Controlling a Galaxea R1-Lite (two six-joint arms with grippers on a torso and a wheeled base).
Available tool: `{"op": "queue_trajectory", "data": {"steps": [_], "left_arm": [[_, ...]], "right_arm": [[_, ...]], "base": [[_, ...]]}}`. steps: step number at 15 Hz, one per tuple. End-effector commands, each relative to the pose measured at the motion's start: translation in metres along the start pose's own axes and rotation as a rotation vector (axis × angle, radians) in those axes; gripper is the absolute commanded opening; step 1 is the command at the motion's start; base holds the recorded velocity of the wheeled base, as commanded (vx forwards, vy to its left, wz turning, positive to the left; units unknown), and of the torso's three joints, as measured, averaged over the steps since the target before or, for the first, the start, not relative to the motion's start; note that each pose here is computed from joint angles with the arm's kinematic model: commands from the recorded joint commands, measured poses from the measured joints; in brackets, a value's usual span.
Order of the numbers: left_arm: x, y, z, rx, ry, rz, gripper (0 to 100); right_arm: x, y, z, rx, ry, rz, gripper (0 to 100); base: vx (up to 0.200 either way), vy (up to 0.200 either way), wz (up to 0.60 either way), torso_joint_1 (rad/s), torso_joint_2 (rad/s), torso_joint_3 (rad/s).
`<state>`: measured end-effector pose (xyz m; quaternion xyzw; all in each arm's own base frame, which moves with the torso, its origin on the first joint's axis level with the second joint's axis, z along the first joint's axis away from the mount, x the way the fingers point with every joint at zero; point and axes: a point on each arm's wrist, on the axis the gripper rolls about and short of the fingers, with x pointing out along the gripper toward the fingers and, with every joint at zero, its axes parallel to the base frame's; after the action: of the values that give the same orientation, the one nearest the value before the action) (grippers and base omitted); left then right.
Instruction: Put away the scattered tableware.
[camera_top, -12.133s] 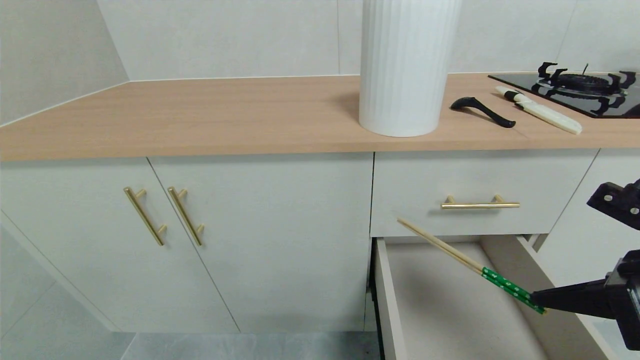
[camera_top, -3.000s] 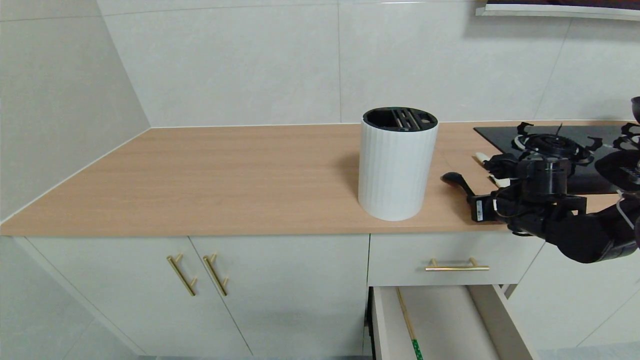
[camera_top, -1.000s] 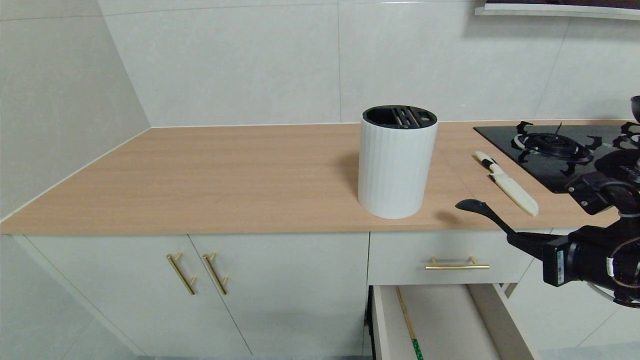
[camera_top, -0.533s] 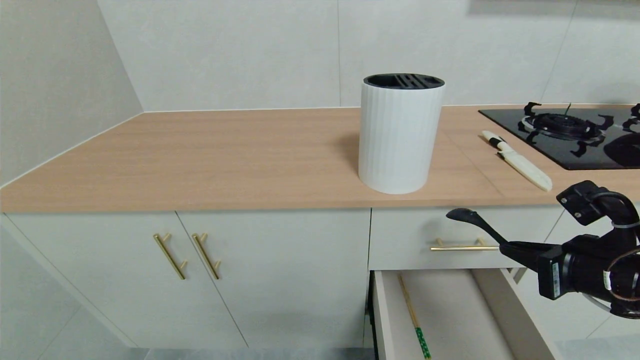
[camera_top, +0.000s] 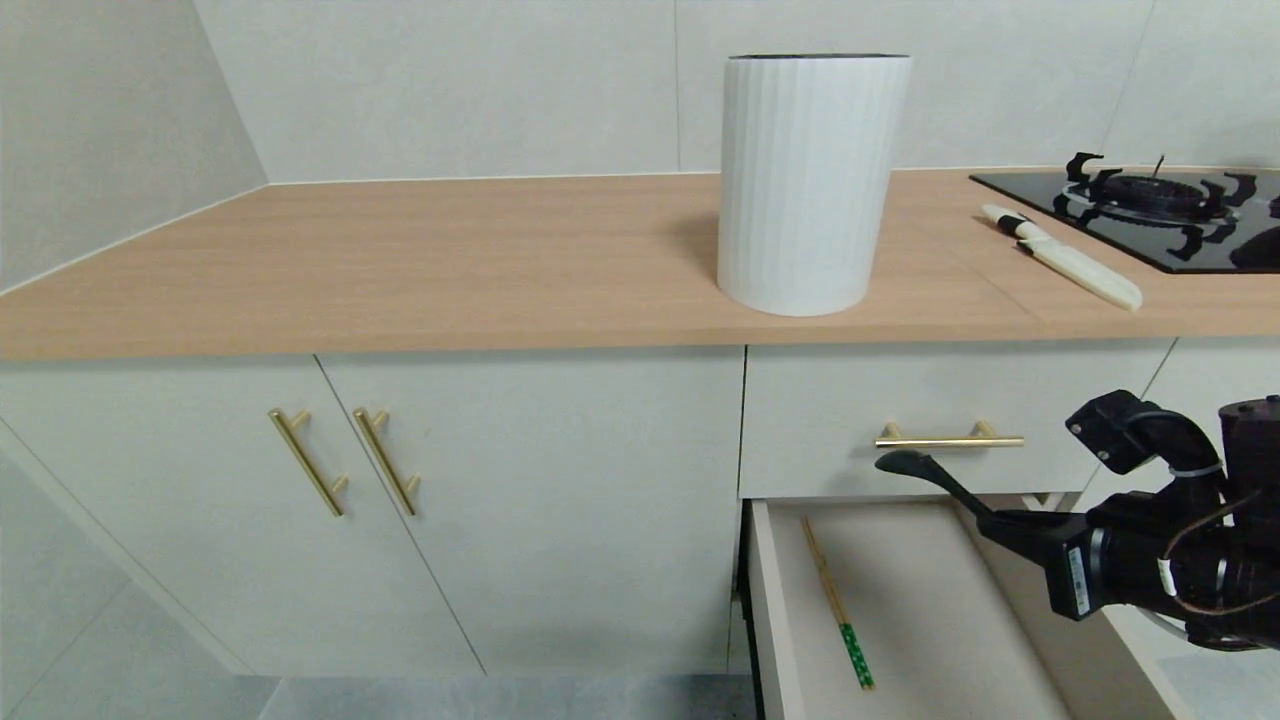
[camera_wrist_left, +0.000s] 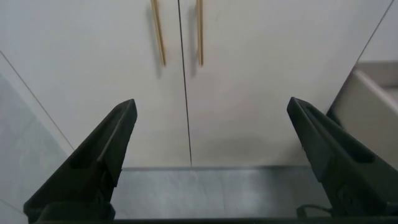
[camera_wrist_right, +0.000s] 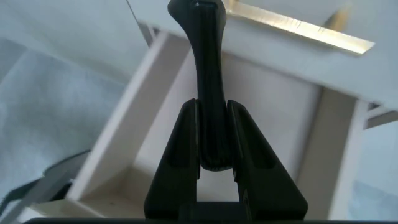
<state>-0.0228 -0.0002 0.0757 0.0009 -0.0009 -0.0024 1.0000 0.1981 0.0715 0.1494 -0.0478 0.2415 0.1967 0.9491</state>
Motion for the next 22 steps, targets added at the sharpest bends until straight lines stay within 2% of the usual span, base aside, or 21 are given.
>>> {"op": "queue_trajectory", "data": {"steps": [1,4,9,12,15,17,18,22], "left_arm": [[0.000,0.000,0.000,0.000,0.000,0.000,100],[0.000,0.000,0.000,0.000,0.000,0.000,100],[0.000,0.000,0.000,0.000,0.000,0.000,100],[0.000,0.000,0.000,0.000,0.000,0.000,100],[0.000,0.000,0.000,0.000,0.000,0.000,100],[0.000,0.000,0.000,0.000,0.000,0.000,100],[0.000,0.000,0.000,0.000,0.000,0.000,100],[0.000,0.000,0.000,0.000,0.000,0.000,100]], "right_arm": [[0.013,-0.001,-0.007,0.003,0.055,0.001,0],[0.019,-0.001,-0.011,0.007,0.084,0.000,0],[0.032,-0.003,-0.018,0.012,0.136,-0.007,0],[0.054,-0.009,-0.027,0.027,0.210,-0.029,0],[0.087,-0.015,-0.034,0.046,0.254,-0.147,0],[0.109,-0.018,-0.041,0.134,0.262,-0.174,0],[0.109,-0.018,-0.041,0.134,0.262,-0.174,0],[0.149,-0.029,-0.072,0.166,0.300,-0.242,0]], "base": [[0.000,0.000,0.00,-0.134,0.46,0.320],[0.000,0.000,0.00,-0.102,0.39,0.281],[0.000,0.000,0.00,-0.014,0.06,0.038],[0.000,0.000,0.00,0.000,0.00,0.000],[0.000,0.000,0.00,0.000,0.00,0.000],[0.000,0.000,0.00,0.000,0.00,0.000],[0.000,0.000,0.00,0.000,0.00,0.000],[0.000,0.000,0.00,0.000,0.00,0.000]]}}
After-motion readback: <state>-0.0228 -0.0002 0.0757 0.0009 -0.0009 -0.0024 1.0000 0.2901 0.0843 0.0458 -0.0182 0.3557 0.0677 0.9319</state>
